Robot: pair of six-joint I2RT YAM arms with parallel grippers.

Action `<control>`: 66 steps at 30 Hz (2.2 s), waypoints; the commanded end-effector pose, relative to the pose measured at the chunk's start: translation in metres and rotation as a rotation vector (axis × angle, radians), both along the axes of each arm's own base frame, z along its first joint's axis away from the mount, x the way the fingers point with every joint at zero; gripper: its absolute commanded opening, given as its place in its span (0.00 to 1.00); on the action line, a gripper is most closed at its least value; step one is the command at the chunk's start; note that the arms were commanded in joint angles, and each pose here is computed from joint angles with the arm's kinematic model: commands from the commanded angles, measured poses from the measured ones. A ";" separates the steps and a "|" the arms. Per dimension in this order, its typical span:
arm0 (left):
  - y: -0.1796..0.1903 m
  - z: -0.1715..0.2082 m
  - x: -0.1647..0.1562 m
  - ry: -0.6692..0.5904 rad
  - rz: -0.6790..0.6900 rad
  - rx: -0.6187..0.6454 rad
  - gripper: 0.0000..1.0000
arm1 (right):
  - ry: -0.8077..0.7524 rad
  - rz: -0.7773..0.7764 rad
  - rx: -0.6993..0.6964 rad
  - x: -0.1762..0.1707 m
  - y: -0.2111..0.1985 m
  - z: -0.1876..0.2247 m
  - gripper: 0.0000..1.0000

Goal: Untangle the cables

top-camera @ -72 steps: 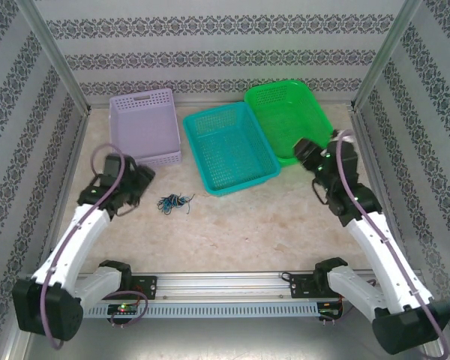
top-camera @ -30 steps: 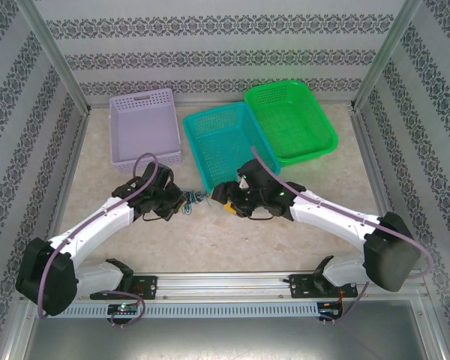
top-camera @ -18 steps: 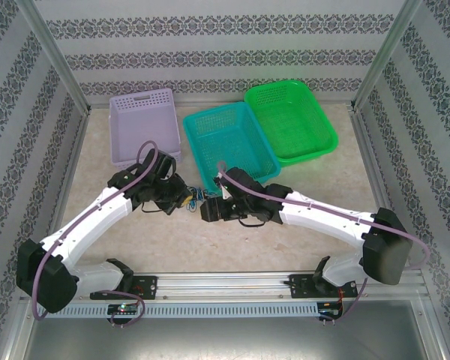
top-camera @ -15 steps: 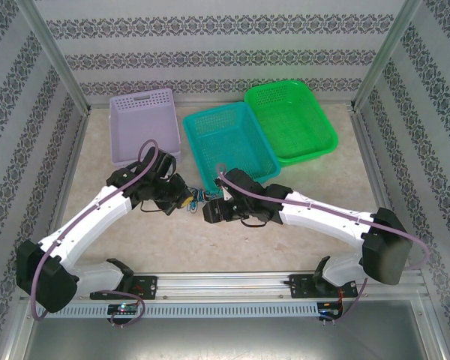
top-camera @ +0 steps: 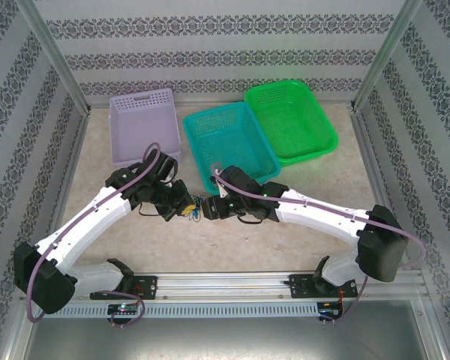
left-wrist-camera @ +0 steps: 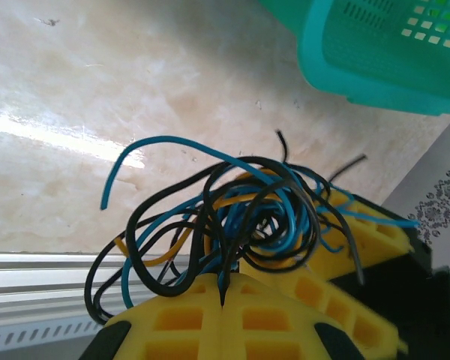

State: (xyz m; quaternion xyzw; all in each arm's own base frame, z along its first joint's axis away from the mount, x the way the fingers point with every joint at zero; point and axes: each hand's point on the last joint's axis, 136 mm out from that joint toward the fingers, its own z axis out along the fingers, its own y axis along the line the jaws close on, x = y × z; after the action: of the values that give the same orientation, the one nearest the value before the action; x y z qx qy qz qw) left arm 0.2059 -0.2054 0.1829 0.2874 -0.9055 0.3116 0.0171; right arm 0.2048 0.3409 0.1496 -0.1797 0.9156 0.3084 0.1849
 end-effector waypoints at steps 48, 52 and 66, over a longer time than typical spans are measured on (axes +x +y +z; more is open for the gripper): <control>-0.005 -0.015 0.013 0.050 0.873 -0.202 0.40 | 0.216 -0.024 0.302 -0.052 -0.009 0.066 0.00; 0.045 -0.031 0.005 -0.033 0.929 -0.080 0.01 | 0.261 0.019 0.312 -0.064 -0.014 0.067 0.00; 0.088 -0.019 0.020 -0.363 0.674 -0.007 0.00 | 0.441 -0.181 0.283 -0.042 -0.063 0.034 0.00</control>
State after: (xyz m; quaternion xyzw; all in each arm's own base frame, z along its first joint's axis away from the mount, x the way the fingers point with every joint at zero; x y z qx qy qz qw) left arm 0.2233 -0.1685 0.1942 0.5187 -0.7073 0.4574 -0.1462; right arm 0.1673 0.3137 0.2096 -0.0754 0.8713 0.4786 0.0784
